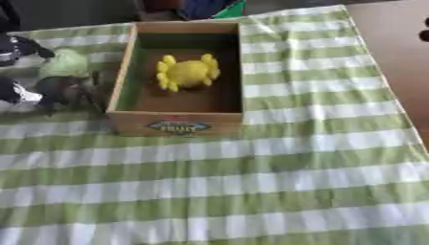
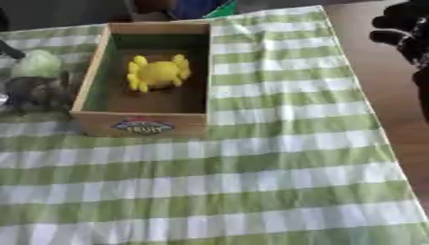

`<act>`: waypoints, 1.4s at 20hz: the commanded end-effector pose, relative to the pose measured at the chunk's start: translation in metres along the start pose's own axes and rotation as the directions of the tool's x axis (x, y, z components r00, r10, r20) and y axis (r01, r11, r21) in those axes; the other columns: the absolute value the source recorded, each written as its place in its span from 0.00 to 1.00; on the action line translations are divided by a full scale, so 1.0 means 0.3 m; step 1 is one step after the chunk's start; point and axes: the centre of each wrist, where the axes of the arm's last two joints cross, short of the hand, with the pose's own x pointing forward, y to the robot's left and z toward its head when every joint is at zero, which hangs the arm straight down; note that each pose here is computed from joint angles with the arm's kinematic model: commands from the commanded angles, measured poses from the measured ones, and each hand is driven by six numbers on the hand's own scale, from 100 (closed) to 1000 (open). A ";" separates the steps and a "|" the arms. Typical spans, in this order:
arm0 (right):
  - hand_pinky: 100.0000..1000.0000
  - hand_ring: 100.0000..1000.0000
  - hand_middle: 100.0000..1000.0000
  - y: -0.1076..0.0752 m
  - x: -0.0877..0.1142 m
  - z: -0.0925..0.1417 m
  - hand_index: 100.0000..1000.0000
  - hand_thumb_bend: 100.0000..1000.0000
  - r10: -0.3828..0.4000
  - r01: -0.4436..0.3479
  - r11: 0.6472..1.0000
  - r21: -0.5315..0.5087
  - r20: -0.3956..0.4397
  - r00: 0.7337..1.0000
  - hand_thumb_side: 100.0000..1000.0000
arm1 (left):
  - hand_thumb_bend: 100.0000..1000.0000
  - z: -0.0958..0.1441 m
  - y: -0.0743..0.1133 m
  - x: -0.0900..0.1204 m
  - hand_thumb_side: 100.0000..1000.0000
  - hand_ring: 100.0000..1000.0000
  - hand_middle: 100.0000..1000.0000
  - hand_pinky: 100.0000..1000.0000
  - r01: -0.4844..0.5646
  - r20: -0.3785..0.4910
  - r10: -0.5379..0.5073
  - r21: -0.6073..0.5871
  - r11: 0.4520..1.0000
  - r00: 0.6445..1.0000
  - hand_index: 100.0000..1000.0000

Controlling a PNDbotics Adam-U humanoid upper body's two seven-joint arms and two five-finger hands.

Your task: Pick up objects on the table and place them in the box.

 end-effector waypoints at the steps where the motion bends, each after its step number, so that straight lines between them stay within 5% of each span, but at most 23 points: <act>1: 0.75 0.74 0.66 -0.013 0.031 -0.014 0.81 0.00 0.032 -0.032 0.999 0.010 0.023 0.999 1.00 | 0.48 0.015 0.040 -0.019 0.65 0.87 0.77 0.67 0.024 -0.004 -0.024 -0.003 1.000 1.000 0.94; 17: 0.75 0.74 0.65 -0.013 0.028 -0.007 0.81 0.00 0.041 -0.041 0.999 -0.004 -0.011 0.999 1.00 | 0.44 0.028 0.067 -0.018 0.60 0.86 0.77 0.68 0.077 0.052 -0.075 -0.028 0.997 0.996 0.89; 28: 0.75 0.74 0.65 -0.013 0.026 -0.005 0.81 0.00 0.042 -0.042 0.999 -0.006 -0.016 0.999 1.00 | 0.38 0.027 0.099 0.004 0.58 0.81 0.68 0.66 0.071 0.072 -0.072 0.021 0.997 0.995 0.83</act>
